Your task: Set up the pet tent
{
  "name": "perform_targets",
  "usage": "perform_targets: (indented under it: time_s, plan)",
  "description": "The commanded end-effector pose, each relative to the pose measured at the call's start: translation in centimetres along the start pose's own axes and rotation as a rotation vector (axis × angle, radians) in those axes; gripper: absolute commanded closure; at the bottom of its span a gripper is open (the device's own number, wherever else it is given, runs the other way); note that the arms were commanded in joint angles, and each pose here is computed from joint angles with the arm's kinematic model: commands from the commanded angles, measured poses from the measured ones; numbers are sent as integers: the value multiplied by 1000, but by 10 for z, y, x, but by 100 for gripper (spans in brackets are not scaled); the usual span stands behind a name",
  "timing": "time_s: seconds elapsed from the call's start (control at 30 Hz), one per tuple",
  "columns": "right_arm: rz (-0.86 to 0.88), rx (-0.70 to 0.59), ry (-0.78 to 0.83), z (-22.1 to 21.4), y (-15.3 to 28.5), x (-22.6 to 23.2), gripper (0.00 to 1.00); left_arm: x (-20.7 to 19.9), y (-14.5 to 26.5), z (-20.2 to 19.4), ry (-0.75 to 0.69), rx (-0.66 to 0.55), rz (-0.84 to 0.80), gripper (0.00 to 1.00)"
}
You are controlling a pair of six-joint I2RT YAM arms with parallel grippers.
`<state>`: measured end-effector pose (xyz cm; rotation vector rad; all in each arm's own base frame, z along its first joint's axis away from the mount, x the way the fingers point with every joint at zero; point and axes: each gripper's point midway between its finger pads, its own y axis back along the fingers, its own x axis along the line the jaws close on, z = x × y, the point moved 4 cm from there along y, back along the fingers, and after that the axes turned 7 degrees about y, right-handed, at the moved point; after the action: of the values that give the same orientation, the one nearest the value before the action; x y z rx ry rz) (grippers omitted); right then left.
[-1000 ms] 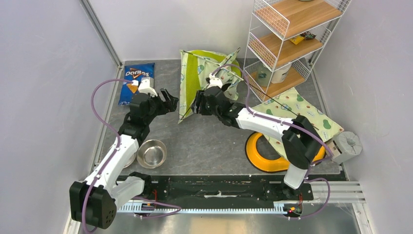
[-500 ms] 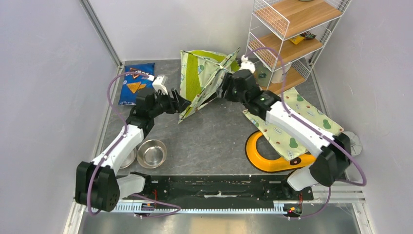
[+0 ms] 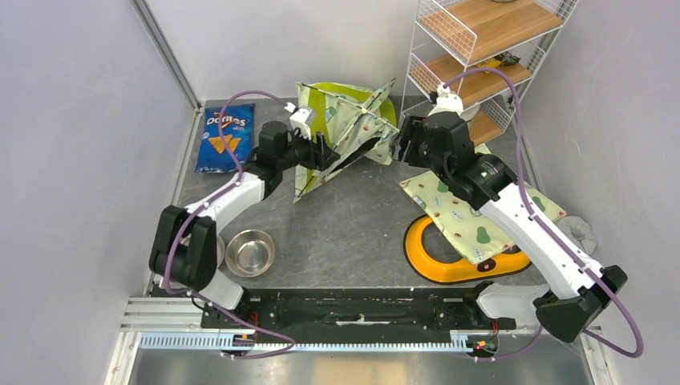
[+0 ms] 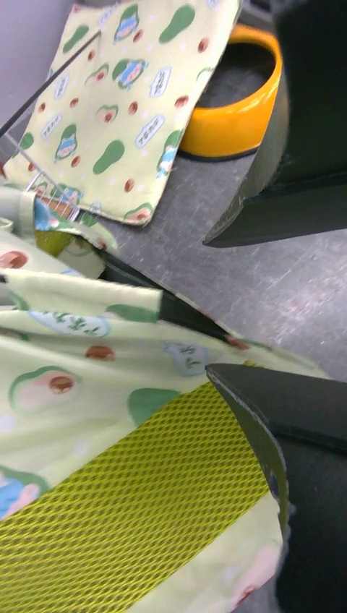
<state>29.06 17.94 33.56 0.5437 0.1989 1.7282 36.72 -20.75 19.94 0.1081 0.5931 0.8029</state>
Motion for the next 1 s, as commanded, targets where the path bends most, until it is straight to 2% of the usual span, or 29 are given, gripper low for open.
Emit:
perform_targets:
  time_s: [0.0,0.07,0.13,0.23,0.4,0.67,0.77,0.8,0.83,0.87,0.97]
  plan:
    - [-49,4,51,0,12,-15,32,10,-20,34,-149,-84,61,39]
    - [-54,2,62,3,15,-17,32,20,-27,34,-146,-66,113,55]
    - [-56,2,74,6,17,-18,32,26,-33,33,-148,-44,133,59]
    - [-60,1,91,10,17,-18,32,31,-40,30,-173,-15,141,58]
    - [-51,9,107,15,15,-15,32,35,-44,27,-215,7,135,49]
    - [-35,18,108,17,11,-12,31,36,-49,23,-312,37,93,48]
    - [-32,16,104,19,12,-12,31,37,-48,24,-347,58,90,70]
    - [-31,15,102,19,13,-12,31,36,-48,26,-357,71,83,79]
    - [-31,16,102,20,14,-12,31,35,-47,27,-368,86,82,93]
    - [-29,15,100,21,15,-12,31,33,-45,29,-376,102,82,98]
    - [-15,21,110,23,18,-10,31,27,-38,41,-430,121,68,98]
